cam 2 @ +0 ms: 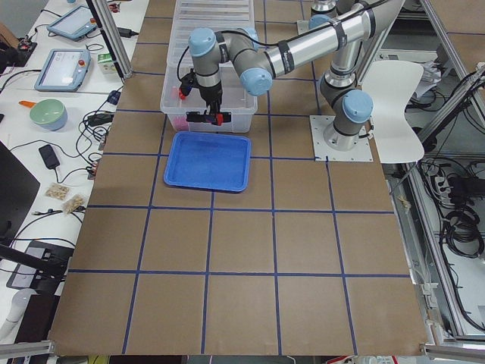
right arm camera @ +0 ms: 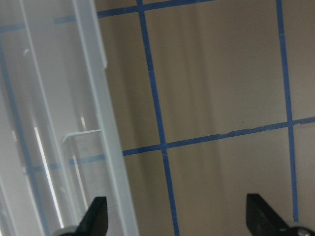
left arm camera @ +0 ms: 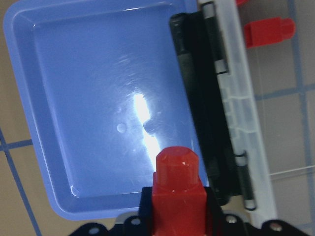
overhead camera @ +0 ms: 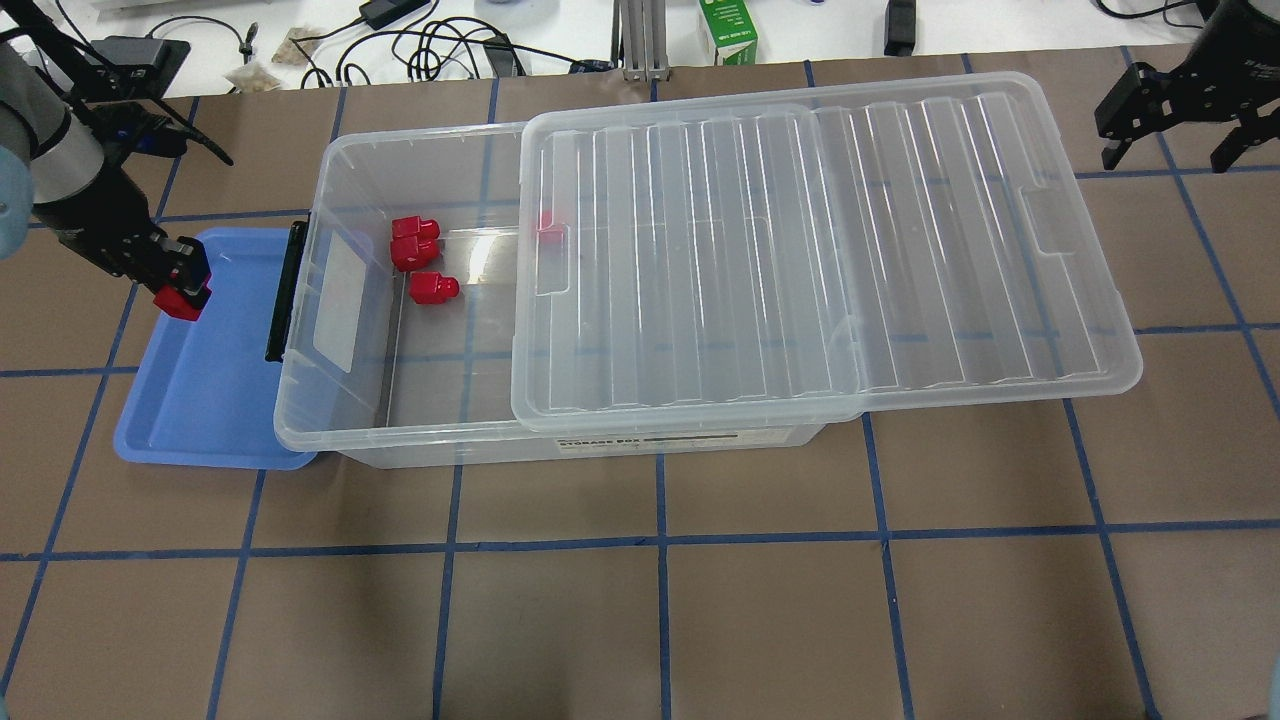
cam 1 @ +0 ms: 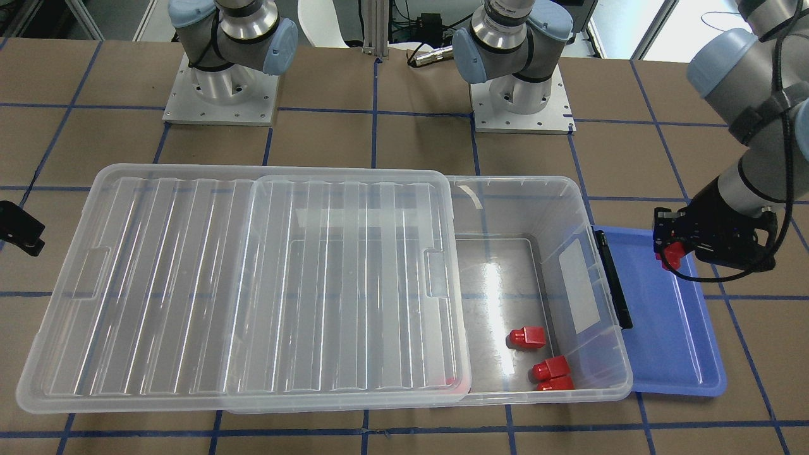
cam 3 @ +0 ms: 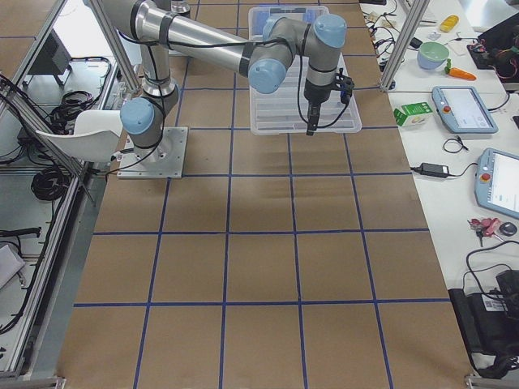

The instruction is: Place red block in blue tray from box

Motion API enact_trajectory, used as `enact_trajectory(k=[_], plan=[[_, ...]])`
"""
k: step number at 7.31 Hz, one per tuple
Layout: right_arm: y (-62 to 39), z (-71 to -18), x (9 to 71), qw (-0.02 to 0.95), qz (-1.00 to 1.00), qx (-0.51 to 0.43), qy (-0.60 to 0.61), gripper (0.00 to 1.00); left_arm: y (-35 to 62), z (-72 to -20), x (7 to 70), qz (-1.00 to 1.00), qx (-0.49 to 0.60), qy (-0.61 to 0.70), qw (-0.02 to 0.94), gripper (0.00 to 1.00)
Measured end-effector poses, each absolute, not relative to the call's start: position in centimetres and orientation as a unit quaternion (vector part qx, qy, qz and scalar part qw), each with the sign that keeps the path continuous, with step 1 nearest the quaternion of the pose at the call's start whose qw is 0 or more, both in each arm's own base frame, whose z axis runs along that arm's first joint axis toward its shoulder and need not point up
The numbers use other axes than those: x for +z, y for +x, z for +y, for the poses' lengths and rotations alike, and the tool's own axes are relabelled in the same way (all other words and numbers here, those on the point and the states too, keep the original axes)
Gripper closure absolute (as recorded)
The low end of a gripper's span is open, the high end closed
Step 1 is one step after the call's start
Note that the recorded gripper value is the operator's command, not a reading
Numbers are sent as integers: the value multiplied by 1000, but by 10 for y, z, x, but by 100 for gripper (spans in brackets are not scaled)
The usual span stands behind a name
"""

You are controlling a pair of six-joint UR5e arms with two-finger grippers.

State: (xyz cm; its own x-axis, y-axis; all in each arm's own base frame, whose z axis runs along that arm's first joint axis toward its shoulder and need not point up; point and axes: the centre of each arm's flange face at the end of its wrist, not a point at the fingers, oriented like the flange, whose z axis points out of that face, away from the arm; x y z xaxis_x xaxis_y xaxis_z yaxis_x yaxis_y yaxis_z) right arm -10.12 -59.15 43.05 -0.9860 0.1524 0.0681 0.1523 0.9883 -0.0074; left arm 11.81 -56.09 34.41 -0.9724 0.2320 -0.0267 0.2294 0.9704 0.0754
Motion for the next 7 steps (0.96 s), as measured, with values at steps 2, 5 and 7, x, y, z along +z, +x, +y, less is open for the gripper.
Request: enact_trajectory(k=[2, 5, 7], plan=[[-138, -592, 410, 27, -997, -14, -77, 0, 153, -569, 291, 993, 31, 109, 19, 88], [-145, -596, 375, 12, -996, -43, -76, 0, 163, -571, 227, 994, 32, 101, 20, 81], [-135, -599, 363, 7, -996, -53, -65, 0, 165, -573, 209, 994, 40, 96, 15, 30]])
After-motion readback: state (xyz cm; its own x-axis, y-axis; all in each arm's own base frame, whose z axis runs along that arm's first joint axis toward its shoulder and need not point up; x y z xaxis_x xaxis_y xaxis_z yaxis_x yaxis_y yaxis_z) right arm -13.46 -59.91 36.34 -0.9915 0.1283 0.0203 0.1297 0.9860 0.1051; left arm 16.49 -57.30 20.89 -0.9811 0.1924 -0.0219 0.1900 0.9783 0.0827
